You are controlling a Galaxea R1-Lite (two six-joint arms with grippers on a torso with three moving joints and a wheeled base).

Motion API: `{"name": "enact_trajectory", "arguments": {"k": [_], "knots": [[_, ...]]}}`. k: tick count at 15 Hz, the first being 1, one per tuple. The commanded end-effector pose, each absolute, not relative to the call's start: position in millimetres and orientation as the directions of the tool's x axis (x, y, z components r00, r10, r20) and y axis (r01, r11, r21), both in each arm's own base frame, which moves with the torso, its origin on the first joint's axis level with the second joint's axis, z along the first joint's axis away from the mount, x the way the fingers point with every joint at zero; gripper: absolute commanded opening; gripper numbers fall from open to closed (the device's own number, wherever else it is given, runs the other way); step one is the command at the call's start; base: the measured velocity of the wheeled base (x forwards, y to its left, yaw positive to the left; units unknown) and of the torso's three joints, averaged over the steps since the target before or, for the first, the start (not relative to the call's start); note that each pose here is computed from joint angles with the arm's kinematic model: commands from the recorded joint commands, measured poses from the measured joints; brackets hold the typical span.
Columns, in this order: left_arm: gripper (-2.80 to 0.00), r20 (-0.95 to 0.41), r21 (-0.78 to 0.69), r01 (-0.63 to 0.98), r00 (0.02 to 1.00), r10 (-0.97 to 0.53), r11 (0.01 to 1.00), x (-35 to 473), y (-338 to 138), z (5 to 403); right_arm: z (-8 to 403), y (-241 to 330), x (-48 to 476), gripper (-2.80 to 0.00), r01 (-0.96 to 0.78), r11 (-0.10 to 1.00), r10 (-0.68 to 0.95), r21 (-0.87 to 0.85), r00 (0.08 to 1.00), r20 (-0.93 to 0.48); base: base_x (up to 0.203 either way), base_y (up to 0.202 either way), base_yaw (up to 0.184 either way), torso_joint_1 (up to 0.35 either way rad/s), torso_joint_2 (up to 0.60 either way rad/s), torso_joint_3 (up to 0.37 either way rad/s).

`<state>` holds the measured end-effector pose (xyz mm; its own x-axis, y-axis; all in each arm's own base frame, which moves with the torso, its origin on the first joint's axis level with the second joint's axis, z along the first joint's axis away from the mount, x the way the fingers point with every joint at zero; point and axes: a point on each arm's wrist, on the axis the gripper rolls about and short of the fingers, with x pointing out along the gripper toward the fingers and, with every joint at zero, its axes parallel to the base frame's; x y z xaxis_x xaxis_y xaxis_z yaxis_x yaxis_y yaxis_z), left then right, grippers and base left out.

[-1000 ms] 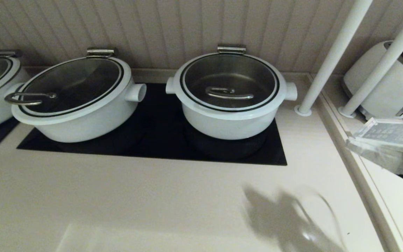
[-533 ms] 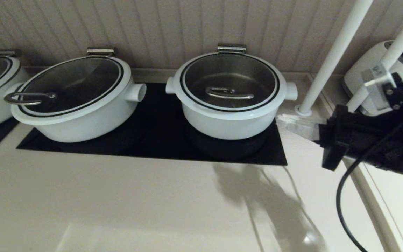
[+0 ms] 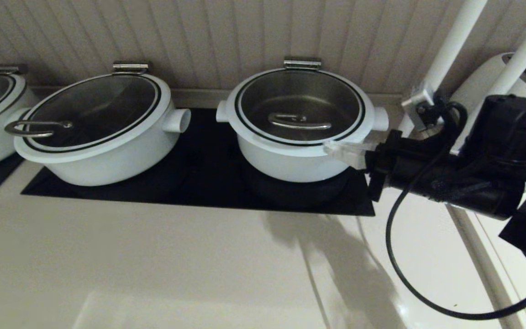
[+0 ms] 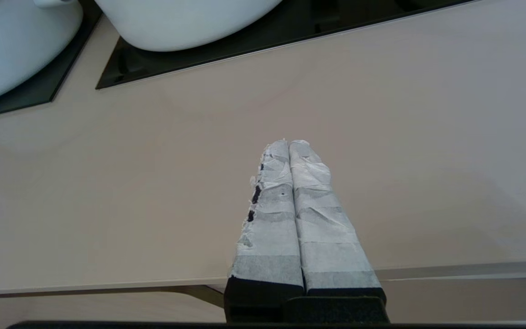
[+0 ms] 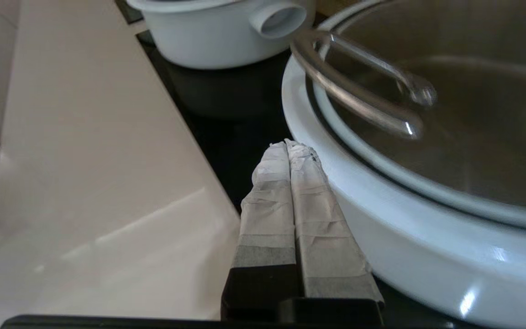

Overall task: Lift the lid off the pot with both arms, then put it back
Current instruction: Open the food pot lid a small opening with the right arm

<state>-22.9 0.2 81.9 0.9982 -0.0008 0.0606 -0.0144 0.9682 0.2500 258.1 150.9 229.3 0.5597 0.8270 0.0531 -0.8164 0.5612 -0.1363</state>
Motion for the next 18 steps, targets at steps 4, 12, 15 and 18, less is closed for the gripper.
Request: {"name": "enact_trajectory", "arguments": {"k": [4,12,15,18], "knots": [[-2.8,0.061,0.251,-0.015,0.998,0.0,0.968,-23,0,82,226,180,273,-2.8,-0.83,0.542,0.84,-0.137,0.539,0.056,0.0,0.0,0.0,0.0,0.0,0.0],[-2.8,0.061,0.251,-0.015,0.998,0.0,0.968,-23,0,82,222,187,286,-2.8,-0.764,0.63,0.775,-0.136,0.629,0.056,0.0,0.0,0.0,0.0,0.0,0.0],[-2.8,0.061,0.251,-0.015,0.998,0.0,0.968,-23,0,82,225,190,292,-2.8,-0.753,0.643,0.765,-0.14,0.64,0.07,0.0,0.0,0.0,0.0,0.0,0.0],[-2.8,0.061,0.251,-0.015,0.998,0.0,0.968,-23,0,82,225,195,298,-2.8,-0.735,0.663,0.748,-0.14,0.659,0.079,0.0,0.0,0.0,0.0,0.0,0.0]]}}
